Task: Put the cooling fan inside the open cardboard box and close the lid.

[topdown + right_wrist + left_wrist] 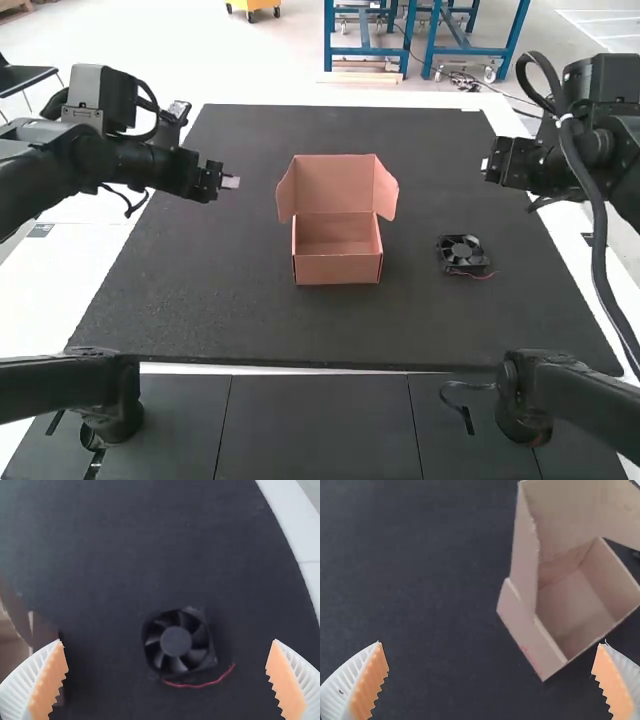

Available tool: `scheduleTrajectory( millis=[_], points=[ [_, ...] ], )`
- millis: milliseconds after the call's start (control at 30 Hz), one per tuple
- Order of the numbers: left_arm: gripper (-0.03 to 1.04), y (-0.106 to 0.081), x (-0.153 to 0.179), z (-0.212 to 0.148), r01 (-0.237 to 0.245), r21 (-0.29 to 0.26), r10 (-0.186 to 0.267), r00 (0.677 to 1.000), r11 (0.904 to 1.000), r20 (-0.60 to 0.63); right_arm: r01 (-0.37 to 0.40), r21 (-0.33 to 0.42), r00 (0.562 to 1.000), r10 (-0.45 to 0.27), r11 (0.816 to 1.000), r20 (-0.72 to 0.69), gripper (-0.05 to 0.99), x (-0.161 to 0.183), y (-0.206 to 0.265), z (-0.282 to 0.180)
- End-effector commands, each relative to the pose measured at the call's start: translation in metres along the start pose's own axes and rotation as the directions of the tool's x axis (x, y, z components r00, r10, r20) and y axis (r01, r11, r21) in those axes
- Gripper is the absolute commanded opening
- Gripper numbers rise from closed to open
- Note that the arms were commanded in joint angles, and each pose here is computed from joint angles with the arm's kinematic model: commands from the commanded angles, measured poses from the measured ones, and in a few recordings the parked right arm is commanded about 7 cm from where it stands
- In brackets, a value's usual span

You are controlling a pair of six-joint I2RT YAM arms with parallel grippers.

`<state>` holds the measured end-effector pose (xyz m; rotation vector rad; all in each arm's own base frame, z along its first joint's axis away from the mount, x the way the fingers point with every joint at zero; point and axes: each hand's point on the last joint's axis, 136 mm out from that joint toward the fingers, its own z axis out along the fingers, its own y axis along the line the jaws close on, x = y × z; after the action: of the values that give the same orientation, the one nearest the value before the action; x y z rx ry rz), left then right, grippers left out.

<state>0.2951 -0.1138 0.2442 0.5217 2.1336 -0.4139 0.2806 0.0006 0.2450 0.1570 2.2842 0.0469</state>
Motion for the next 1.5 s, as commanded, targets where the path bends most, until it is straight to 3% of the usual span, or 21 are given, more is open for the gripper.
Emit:
scheduleTrajectory(
  millis=[0,67,200,433,500,667,800,933,1167,1467],
  points=[
    [0.96,-0.035,-0.022,-0.008,0.015,0.1,-0.021,0.998,0.9949,0.061,0.011,-0.024,0.999,-0.011,1.0,-0.034,0.91,-0.002,0.003,0.011],
    [0.96,-0.053,-0.027,-0.011,0.026,0.139,-0.035,0.997,0.9899,0.063,0.025,-0.023,0.998,-0.027,0.999,-0.065,0.91,0.0,0.003,0.021],
    [0.96,-0.071,-0.032,-0.018,0.032,0.144,-0.043,0.996,0.9891,0.075,0.014,-0.003,0.994,-0.014,1.0,-0.106,0.91,-0.001,-0.001,0.035],
    [0.96,-0.068,-0.025,-0.03,0.021,0.061,-0.027,0.995,0.9979,0.093,0.004,0.078,0.976,0.013,0.997,-0.216,0.91,0.017,-0.03,0.058],
    [0.96,-0.067,-0.022,-0.031,0.023,0.059,-0.028,0.996,0.998,0.09,0.045,0.116,0.969,-0.015,0.992,-0.248,0.91,0.022,-0.042,0.064],
    [0.96,-0.067,-0.015,-0.029,0.026,0.057,-0.03,0.997,0.998,0.072,0.142,0.124,0.926,-0.087,0.982,-0.369,0.9,0.039,-0.07,0.074],
    [0.96,-0.067,-0.018,-0.03,0.025,0.058,-0.029,0.996,0.998,0.079,0.192,0.116,0.892,-0.124,0.974,-0.435,0.9,0.047,-0.092,0.084],
    [0.96,-0.067,-0.017,-0.029,0.025,0.058,-0.03,0.997,0.998,0.078,0.176,0.089,0.875,-0.114,0.98,-0.47,0.9,0.049,-0.097,0.1],
    [0.96,-0.067,-0.016,-0.029,0.031,0.058,-0.036,0.996,0.9978,0.076,0.16,0.001,0.842,-0.136,0.987,-0.522,0.9,0.059,-0.08,0.126],
    [0.96,-0.066,-0.017,-0.028,0.04,0.057,-0.044,0.996,0.9976,0.077,0.16,-0.04,0.808,-0.155,0.986,-0.568,0.9,0.074,-0.06,0.16]
  ],
)
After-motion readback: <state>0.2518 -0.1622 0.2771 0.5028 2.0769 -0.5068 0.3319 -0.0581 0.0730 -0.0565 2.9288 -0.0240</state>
